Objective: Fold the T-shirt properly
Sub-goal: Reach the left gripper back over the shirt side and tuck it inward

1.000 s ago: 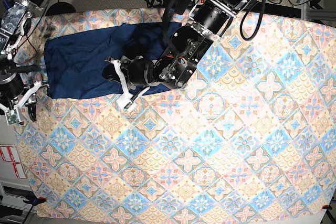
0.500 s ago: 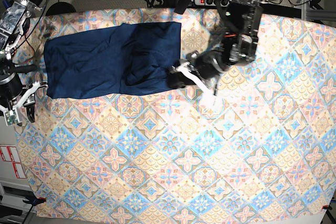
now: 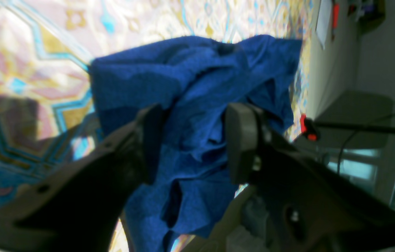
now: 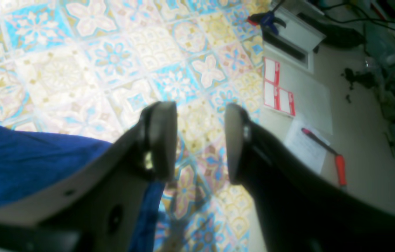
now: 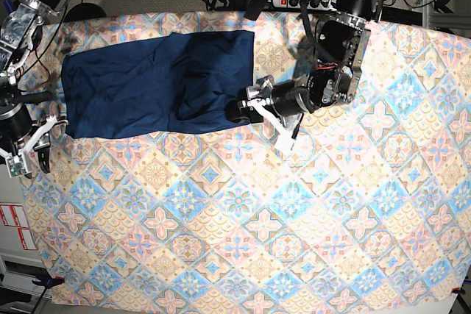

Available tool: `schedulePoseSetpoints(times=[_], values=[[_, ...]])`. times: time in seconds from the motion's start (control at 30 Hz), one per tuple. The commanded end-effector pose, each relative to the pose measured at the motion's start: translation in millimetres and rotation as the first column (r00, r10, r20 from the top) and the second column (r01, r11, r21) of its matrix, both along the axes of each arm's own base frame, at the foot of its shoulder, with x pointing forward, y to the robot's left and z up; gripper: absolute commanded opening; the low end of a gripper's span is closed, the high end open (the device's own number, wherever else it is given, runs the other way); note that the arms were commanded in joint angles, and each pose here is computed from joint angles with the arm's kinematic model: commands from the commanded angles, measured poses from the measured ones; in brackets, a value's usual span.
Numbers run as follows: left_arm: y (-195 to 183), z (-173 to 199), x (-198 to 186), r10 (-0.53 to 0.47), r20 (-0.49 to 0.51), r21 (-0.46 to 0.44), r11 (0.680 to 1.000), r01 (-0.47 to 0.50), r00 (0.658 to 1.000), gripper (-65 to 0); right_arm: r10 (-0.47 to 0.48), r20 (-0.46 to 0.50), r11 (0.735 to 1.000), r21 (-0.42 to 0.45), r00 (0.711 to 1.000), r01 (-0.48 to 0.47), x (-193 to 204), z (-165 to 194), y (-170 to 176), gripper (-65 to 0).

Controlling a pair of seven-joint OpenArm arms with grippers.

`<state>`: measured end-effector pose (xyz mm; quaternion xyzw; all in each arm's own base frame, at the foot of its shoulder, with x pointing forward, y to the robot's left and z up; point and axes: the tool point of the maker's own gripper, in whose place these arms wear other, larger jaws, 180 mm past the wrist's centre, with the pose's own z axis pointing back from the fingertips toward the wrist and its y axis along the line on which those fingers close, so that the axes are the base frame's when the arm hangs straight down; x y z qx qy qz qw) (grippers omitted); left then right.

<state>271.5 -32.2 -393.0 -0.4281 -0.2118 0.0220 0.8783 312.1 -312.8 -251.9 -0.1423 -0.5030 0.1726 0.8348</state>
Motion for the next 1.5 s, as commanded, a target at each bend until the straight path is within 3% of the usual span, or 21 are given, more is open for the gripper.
schedulePoseSetpoints(times=[0.0,0.33,0.43,0.53,0.67,0.87,1.07,1.47], values=[[-6,10,7,-0.022,0.027,-0.017,1.0,0.022,0.999,-34.1,0.009,0.054,1.0,-0.017,0.999,-0.008,4,18,-2,-43.2],[-18,-1,10,-0.073,-0.022,-0.023,0.997,0.073,0.997,-34.2,0.013,0.052,1.0,-0.016,0.999,-0.012,5,17,-1,-43.2],[-27,-6,5,-0.131,-0.062,-0.028,0.991,0.129,0.989,-34.9,0.013,0.052,1.0,-0.016,0.999,-0.012,5,17,-1,-43.2],[-38,-1,6,-0.17,-0.083,-0.067,0.984,0.164,0.982,-41.6,0.013,0.052,1.0,-0.016,0.999,-0.012,5,17,-1,-43.2],[-42,-7,11,-0.195,-0.102,-0.05,0.98,0.191,0.975,-47.8,0.013,0.052,1.0,-0.016,0.999,-0.012,5,17,-1,-43.2],[-52,-25,9,-0.245,-0.187,-0.03,0.969,0.244,0.951,-49.7,0.009,0.054,1.0,-0.017,0.999,-0.008,4,18,-2,-43.2],[-82,9,20,-0.367,-0.026,-0.074,0.928,0.364,0.93,-56.8,0.01,0.053,1.0,-0.017,0.999,-0.009,5,18,-1,-43.2],[-150,54,15,-0.441,0.104,-0.158,0.878,0.453,0.891,-57.0,0.007,0.054,1.0,-0.017,0.998,-0.007,4,18,-2,-43.2]])
